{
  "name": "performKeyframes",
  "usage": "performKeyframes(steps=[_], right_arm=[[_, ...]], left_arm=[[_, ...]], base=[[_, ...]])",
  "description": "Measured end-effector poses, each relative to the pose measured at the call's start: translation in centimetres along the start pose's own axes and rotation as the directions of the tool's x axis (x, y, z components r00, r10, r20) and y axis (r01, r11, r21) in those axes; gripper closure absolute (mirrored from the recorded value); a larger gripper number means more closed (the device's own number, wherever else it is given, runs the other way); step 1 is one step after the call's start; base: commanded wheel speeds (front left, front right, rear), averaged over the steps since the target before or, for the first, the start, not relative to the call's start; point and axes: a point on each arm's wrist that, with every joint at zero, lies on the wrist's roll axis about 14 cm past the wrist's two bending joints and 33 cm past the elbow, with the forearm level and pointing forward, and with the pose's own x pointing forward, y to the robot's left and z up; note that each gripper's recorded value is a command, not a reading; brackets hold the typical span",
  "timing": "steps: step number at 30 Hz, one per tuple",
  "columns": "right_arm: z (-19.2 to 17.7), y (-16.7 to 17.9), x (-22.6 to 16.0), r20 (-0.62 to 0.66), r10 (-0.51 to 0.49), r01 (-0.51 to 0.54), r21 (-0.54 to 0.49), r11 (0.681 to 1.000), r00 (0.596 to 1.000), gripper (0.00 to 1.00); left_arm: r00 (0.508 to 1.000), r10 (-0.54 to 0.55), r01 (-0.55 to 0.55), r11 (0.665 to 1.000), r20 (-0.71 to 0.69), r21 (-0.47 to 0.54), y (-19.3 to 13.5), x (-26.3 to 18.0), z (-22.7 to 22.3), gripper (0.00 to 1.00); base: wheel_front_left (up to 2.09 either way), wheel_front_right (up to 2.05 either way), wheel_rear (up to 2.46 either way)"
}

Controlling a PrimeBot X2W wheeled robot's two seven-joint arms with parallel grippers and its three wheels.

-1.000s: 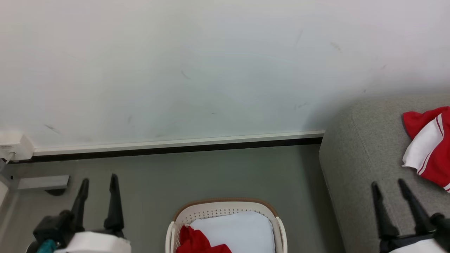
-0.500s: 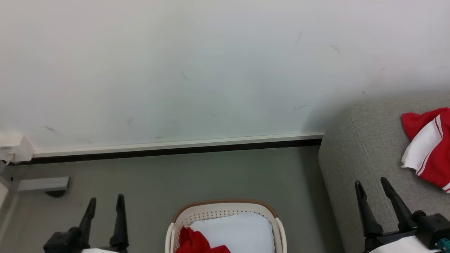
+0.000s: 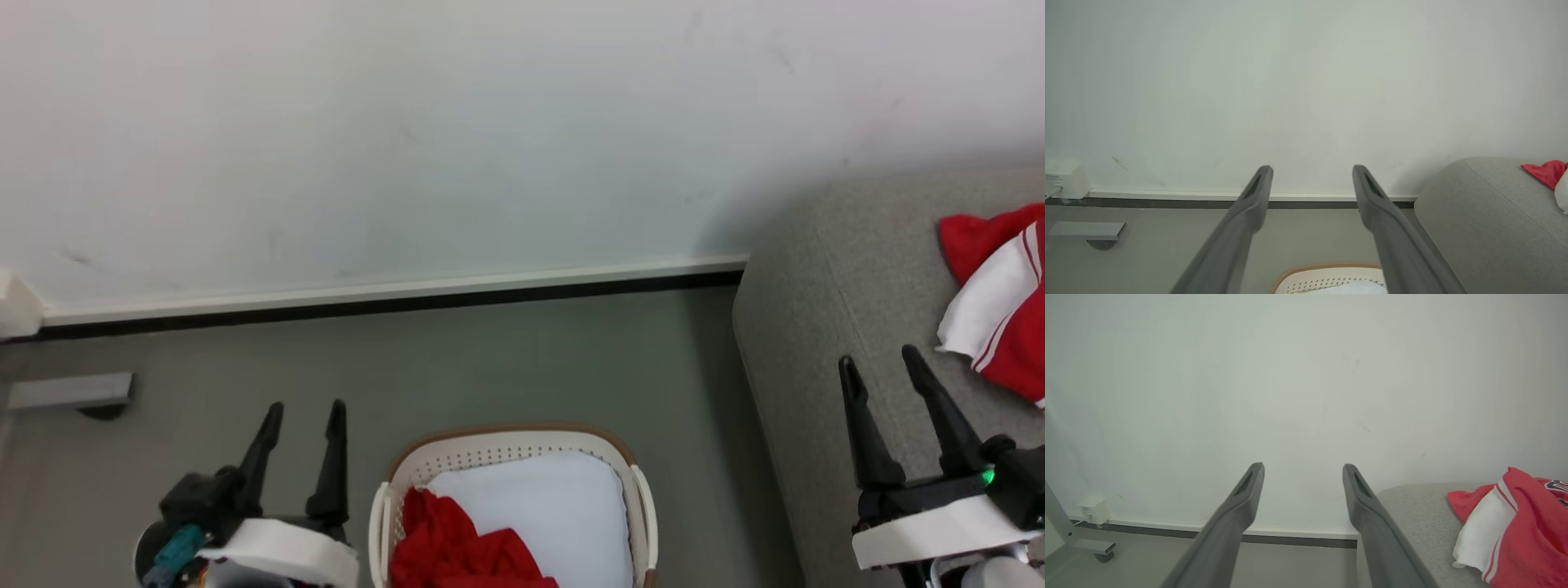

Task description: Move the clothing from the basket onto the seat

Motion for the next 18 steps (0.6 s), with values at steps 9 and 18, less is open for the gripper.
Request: performKeyframes(steps=[9,18], right_arm=[[-0.4,-2.6,3.9,0.029,-0.063,0.063,-0.012,0.998,0.998,0.00],[-3.3,-5.7,6.1,-0.001,-0.156,0.156,-0.022,0.988,0.988,0.00]], left_arm=[[0.941,-0.171,0.182,0.983,-0.293,0.008,-4.0,5.0,-9.2,0.00],[0.643,-0.283,0.349,0.936,-0.712,-0.057,-7.2,3.9,-22.3,0.00]], base=[[0.00,0.00,0.00],[0.00,0.00,0.00]])
